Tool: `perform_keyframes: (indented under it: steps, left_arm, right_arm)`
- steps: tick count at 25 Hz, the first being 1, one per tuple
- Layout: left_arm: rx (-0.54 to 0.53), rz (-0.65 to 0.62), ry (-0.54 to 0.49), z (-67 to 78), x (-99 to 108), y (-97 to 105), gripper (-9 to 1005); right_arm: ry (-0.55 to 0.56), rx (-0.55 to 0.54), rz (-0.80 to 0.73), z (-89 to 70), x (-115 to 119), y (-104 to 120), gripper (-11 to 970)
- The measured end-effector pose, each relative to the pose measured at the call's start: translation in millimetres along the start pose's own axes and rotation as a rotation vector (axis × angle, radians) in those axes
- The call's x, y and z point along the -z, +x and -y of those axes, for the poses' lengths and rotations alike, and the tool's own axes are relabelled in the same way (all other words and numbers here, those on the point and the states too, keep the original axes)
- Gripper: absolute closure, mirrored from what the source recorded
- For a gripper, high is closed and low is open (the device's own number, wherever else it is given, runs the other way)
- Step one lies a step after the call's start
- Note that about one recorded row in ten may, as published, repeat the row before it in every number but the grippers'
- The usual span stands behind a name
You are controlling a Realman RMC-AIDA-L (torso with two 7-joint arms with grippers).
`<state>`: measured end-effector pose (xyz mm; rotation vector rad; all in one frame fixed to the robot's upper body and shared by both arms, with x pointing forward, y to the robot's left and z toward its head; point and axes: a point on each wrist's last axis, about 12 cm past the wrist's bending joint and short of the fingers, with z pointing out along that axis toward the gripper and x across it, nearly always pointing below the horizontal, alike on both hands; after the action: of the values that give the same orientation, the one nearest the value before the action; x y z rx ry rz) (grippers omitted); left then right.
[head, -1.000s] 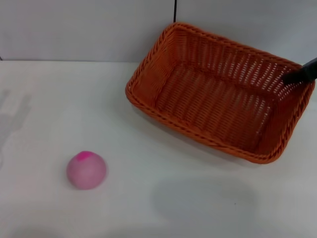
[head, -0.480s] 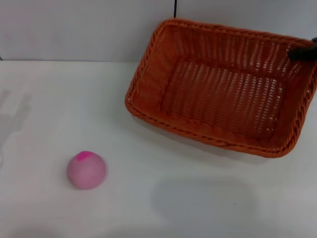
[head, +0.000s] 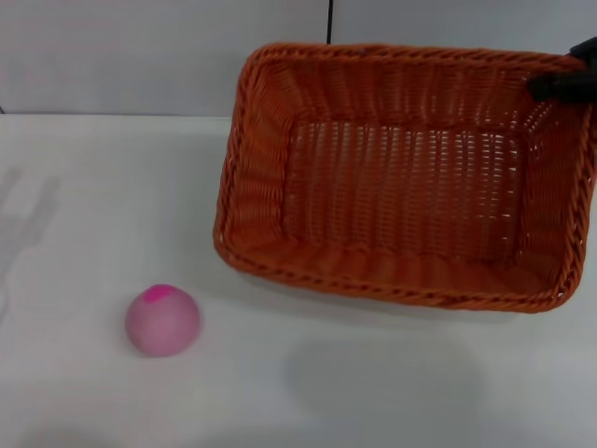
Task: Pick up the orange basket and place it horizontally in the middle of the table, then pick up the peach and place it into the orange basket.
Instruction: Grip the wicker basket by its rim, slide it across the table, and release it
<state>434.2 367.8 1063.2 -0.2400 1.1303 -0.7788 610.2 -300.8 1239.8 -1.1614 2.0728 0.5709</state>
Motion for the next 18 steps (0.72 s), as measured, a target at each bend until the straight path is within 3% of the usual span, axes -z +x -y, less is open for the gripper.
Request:
perform_keyframes:
  steps: [9,18]
  left_arm:
    - [0.072,-0.018,0.025,2.3,-4,3,231]
    - [0.089,-0.02,0.017,3.0,-1,5,230]
  right_arm:
    - [0.006,0.16,-0.026,11.6,-22,-15,799]
    - [0.018,0.159,0.007,20.1,-61,-9,800]
